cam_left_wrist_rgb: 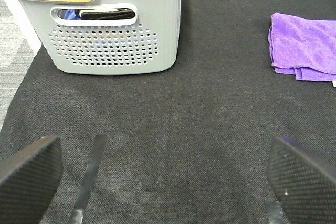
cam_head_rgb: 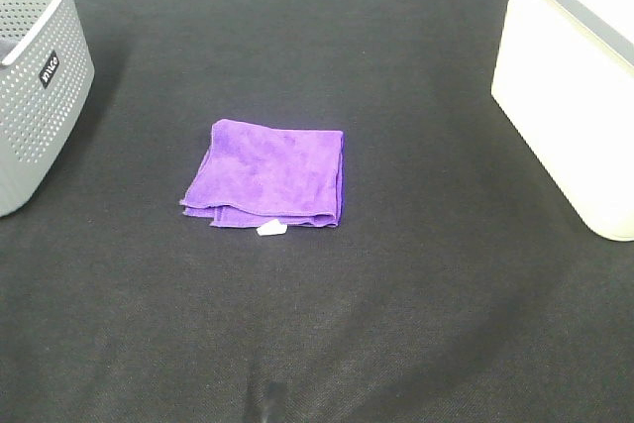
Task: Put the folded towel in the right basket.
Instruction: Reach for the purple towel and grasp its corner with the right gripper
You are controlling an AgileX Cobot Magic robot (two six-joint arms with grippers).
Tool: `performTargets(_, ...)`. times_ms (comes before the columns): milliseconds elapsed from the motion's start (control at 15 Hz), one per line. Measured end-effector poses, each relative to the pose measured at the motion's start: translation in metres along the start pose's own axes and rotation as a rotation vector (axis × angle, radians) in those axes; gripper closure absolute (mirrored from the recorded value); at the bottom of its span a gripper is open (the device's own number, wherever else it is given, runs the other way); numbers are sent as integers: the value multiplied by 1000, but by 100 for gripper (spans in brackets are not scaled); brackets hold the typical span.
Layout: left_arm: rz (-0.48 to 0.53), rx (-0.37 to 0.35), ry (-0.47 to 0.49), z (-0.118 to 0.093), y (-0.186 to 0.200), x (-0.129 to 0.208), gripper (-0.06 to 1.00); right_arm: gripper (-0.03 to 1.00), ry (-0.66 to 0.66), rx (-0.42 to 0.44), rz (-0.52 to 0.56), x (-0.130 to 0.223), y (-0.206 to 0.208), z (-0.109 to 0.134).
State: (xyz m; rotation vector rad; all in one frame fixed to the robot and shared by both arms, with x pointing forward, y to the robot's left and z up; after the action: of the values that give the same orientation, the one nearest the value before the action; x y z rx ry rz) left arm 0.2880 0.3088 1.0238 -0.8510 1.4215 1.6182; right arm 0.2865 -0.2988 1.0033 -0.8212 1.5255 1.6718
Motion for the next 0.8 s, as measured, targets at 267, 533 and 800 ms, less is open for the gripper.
performTargets(267,0,0,0,0,0,0,-4,0,0,0,0,0,0,0)
performTargets(533,0,0,0,0,0,0,-4,0,0,0,0,0,0,0)
performTargets(800,0,0,0,0,0,0,-4,0,-1,-2,0,0,0,0)
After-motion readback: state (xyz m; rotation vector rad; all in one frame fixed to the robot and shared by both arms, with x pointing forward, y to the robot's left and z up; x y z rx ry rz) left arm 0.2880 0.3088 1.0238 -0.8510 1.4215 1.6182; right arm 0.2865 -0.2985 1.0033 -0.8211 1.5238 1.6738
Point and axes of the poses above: a point on each arm's last joint axis where the gripper is mounted, y pointing back along that axis away from the gripper, z along the wrist's bending axis when the last joint is at zero, x = y × z, the point moved 6 cm from there along -y, pointing out along that axis toward the gripper, and after that the axes turned 8 degrees about -y, right-handed, at the moved point
